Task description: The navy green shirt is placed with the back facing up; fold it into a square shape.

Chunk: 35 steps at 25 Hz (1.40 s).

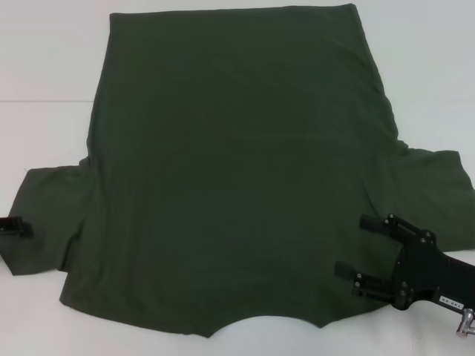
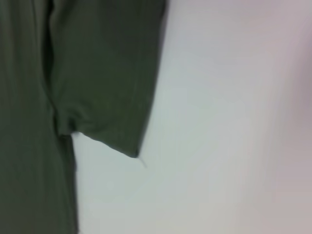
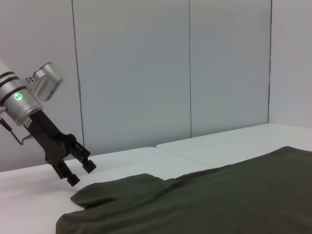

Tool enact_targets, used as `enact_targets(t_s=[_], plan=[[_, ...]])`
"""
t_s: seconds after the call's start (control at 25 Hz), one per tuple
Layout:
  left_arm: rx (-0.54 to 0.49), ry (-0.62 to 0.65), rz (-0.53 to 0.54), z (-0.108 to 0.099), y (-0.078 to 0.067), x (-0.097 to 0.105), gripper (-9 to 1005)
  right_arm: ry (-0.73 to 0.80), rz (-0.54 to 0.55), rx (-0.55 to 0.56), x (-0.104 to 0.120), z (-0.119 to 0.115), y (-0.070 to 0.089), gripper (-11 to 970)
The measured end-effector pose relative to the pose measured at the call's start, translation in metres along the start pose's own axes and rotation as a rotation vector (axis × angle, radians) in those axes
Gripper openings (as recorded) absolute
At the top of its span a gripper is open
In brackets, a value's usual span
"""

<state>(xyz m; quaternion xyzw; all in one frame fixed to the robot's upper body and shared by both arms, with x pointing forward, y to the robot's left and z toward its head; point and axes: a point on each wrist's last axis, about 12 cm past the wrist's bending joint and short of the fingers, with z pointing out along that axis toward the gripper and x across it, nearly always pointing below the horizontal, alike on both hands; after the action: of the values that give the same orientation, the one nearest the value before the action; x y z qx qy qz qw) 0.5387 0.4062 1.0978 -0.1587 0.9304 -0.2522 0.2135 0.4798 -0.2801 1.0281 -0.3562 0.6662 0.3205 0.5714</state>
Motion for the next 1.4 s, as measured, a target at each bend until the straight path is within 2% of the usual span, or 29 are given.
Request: enact_targets(t_s=[0.32, 1.4], plan=[[-0.017, -0.004, -0.023, 0.011, 0.008, 0.001, 920, 0.0, 0.001, 0.0, 0.0, 0.0, 0.0, 931], [-0.005, -0.005, -0.02, 0.018, 0.003, 0.001, 920, -0.001, -0.004, -0.003, -0.002, 0.003, -0.002, 930]])
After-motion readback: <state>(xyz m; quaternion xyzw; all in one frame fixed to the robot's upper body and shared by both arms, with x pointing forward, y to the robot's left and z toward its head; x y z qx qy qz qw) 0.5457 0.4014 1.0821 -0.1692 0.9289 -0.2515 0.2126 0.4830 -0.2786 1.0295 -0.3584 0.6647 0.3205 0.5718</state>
